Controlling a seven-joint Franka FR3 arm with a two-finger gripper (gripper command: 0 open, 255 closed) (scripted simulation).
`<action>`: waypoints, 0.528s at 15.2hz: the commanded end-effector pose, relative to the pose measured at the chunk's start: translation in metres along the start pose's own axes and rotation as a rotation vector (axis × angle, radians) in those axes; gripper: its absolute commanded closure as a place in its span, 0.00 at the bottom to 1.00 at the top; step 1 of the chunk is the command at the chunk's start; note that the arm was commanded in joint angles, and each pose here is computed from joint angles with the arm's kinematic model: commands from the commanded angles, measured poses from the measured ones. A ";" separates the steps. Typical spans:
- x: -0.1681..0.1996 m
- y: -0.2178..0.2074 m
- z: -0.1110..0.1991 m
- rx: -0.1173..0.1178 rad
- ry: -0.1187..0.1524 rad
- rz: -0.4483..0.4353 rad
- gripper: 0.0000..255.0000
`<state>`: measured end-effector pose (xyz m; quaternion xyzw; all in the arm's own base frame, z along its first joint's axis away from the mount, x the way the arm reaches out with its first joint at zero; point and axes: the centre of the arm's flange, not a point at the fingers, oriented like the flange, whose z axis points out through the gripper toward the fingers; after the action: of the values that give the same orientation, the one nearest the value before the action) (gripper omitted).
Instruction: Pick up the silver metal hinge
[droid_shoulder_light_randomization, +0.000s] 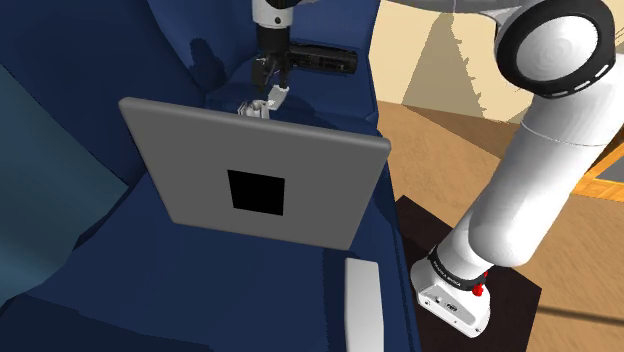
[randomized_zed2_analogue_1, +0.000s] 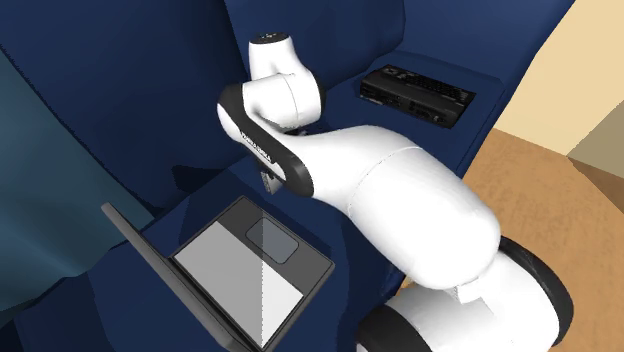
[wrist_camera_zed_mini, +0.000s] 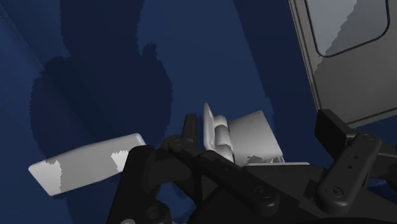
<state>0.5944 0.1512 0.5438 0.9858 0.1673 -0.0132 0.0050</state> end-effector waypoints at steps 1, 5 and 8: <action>0.026 -0.004 0.011 -0.004 -0.013 -0.022 0.00; 0.078 -0.017 0.032 -0.011 -0.040 -0.065 0.00; 0.107 -0.026 0.044 -0.016 -0.056 -0.089 0.00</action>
<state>0.6784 0.2081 0.5028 0.9773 0.2080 -0.0374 0.0157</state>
